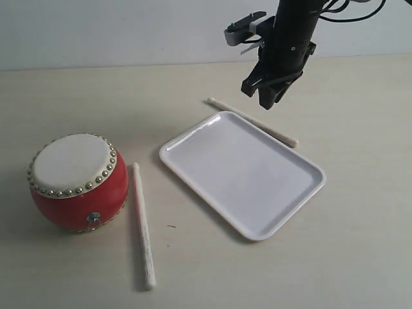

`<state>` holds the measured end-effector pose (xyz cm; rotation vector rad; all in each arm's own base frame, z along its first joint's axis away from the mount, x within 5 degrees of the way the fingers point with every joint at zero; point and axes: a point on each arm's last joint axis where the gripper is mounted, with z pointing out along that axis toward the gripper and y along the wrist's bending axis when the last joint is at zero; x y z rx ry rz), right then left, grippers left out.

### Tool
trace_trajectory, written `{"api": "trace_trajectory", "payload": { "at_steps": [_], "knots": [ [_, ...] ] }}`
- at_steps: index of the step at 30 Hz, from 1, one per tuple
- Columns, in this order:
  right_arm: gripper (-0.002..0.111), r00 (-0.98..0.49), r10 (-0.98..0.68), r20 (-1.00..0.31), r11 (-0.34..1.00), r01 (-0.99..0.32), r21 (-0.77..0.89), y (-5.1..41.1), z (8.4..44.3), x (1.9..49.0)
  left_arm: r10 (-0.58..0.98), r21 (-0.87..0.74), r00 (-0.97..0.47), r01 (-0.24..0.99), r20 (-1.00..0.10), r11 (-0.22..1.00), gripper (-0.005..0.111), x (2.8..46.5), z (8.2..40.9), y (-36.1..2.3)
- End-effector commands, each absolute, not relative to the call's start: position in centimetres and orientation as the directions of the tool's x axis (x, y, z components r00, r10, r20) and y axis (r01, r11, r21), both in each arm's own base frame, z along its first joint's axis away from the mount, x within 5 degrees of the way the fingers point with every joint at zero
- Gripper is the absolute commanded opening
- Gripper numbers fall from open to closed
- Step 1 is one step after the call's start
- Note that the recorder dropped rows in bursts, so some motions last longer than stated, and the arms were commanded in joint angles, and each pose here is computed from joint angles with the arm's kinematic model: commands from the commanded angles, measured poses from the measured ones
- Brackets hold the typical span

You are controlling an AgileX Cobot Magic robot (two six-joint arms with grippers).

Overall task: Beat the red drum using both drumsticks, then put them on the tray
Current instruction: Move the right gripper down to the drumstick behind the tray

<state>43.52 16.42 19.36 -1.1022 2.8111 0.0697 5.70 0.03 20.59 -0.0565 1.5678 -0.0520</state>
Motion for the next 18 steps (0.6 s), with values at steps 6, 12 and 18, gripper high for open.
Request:
{"api": "trace_trajectory", "payload": {
  "at_steps": [6,12,18],
  "knots": [
    [0.038,-0.646,-0.758,-0.092,0.652,-0.757,-0.044,16.3,17.3,44.2,-0.079,-0.079,0.007,-0.003,-0.997,0.997,0.0,5.6,20.6,0.0],
    [0.038,-0.636,-0.769,-0.067,0.639,-0.768,-0.048,15.5,15.4,44.8,-0.079,-0.079,0.007,-0.003,-0.997,0.997,0.0,5.6,20.6,0.0],
    [0.038,-0.649,-0.758,-0.061,0.651,-0.759,-0.012,14.0,14.3,45.4,-0.079,-0.079,0.007,-0.003,-0.997,0.997,0.0,5.6,20.6,0.0]
  ]
}}
